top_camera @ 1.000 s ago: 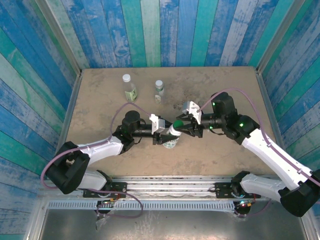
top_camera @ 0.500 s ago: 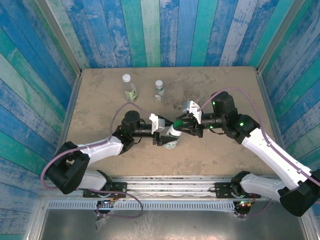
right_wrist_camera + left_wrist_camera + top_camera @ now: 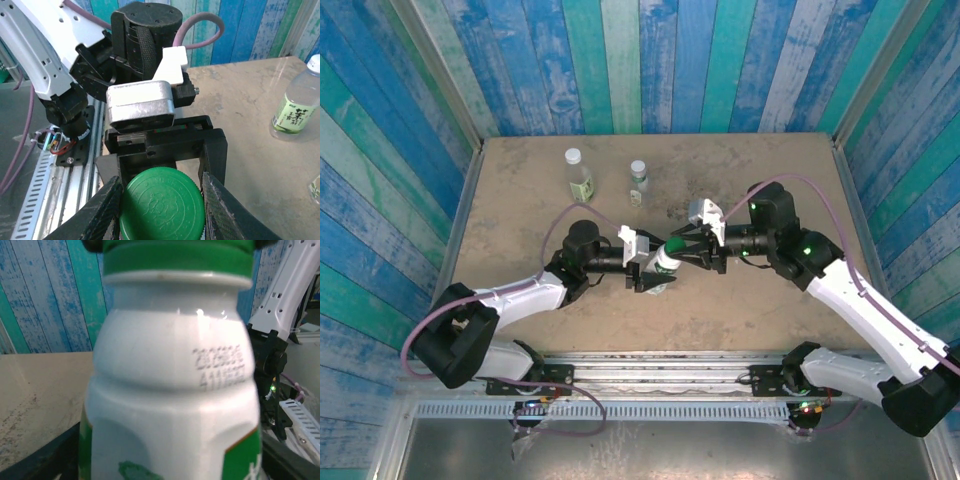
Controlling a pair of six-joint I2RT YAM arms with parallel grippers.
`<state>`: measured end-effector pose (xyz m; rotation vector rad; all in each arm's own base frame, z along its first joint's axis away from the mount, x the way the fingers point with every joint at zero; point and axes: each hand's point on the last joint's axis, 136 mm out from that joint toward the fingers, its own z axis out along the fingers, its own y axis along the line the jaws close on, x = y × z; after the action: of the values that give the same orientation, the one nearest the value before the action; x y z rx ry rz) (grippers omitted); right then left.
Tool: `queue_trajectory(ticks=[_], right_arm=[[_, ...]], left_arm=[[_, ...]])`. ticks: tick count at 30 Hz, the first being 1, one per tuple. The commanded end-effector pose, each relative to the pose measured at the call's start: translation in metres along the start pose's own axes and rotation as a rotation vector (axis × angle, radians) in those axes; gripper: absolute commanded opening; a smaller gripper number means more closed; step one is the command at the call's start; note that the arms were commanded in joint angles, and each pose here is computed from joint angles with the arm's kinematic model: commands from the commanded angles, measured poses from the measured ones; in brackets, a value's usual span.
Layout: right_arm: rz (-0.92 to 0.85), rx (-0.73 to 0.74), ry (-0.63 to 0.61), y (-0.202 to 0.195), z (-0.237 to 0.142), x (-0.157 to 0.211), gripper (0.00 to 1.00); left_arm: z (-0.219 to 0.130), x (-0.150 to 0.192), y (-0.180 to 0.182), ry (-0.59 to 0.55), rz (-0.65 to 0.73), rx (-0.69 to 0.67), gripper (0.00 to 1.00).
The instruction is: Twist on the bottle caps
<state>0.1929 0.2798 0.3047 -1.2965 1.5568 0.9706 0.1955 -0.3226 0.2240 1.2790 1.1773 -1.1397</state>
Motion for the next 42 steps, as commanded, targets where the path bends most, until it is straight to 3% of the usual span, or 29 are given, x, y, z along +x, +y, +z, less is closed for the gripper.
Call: queue_trajectory(ticks=[1,7,14,17,22,27,34,38,42], right_arm=[[0.006,-0.015,-0.021,0.003,-0.002,-0.001,0.26],[0.128,0.124,0.024,-0.024,0.002,0.011,0.28],[0.636,0.515,0.042,-0.085,-0.001,0.057,0.25],[0.719,0.658,0.068,-0.094,0.002,0.076,0.23],[0.778,0.71,0.041,-0.101,-0.001,0.075,0.26],[0.542,0.574,-0.028,-0.089,-0.009,0.029,0.54],[0.132,0.275,-0.086,-0.033,-0.019,-0.008,0.74],[0.03,0.186,-0.112,-0.014,-0.023,-0.016,0.76],[0.03,0.146,-0.095,-0.01,-0.018,-0.014,0.7]], left_arm=[[-0.002,-0.019,0.0,-0.037,0.048,-0.005,0.67],[-0.005,-0.02,0.025,-0.027,0.063,-0.156,0.54],[-0.01,-0.025,0.092,-0.03,0.093,-0.479,0.47],[-0.01,-0.022,0.107,-0.022,0.134,-0.589,0.46],[-0.013,-0.017,0.108,-0.018,0.131,-0.644,0.46],[-0.012,-0.005,0.093,0.016,0.069,-0.565,0.47],[0.001,-0.011,0.03,-0.026,0.041,-0.154,0.49],[0.002,-0.023,0.012,-0.048,0.06,-0.043,0.49],[0.002,-0.024,0.006,-0.041,0.081,-0.01,0.49]])
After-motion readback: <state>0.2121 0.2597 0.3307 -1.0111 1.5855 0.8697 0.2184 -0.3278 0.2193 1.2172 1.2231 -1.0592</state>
